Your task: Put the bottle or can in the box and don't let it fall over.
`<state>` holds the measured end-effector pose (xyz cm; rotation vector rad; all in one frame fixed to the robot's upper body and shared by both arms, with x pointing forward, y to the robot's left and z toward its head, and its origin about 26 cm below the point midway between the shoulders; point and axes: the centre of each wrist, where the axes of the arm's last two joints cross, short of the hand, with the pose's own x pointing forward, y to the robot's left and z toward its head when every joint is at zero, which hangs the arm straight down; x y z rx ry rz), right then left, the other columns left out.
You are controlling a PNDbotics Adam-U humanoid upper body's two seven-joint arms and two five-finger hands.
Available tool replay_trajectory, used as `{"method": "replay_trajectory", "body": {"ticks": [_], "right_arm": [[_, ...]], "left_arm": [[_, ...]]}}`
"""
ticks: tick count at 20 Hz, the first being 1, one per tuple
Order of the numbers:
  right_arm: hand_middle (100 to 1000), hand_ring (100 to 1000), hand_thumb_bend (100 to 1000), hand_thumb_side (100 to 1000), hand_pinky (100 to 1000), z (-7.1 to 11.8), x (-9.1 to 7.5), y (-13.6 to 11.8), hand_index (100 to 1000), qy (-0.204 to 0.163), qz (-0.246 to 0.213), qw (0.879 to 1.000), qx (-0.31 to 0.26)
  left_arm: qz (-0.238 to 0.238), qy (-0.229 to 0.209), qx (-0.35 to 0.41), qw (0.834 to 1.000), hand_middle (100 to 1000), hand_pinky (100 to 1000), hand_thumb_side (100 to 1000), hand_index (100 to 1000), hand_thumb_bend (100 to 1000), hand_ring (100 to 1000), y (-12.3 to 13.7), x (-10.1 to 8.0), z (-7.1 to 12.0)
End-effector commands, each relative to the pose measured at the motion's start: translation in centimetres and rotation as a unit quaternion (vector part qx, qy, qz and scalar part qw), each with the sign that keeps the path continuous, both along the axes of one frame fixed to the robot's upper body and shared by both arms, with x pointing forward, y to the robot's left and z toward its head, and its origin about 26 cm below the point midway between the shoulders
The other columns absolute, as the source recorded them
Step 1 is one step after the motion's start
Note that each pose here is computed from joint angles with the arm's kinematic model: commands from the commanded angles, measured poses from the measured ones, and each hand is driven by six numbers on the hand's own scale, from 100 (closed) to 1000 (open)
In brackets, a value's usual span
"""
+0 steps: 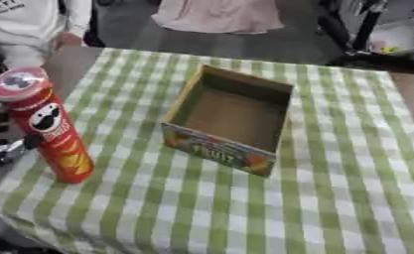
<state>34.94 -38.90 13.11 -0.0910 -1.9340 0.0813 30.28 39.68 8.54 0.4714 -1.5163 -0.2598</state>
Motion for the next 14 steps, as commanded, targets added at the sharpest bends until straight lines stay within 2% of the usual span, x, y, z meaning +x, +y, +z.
{"method": "replay_trajectory", "body": {"ticks": [1,14], "right_arm": [[924,837,748,263,664,1.3,0.0,-0.3,848,-0.014,0.001,1.000,-0.007],[921,837,748,261,664,1.1,0.0,-0.2,846,-0.011,0.000,1.000,-0.005]], "left_arm": [[-0.011,-0.011,0.006,1.000,848,863,451,860,997,916,0.1,0.4,0.9],[-0.026,-0.020,-0.007,0.999,846,862,444,850,992,915,-0.8,1.5,0.8]]}}
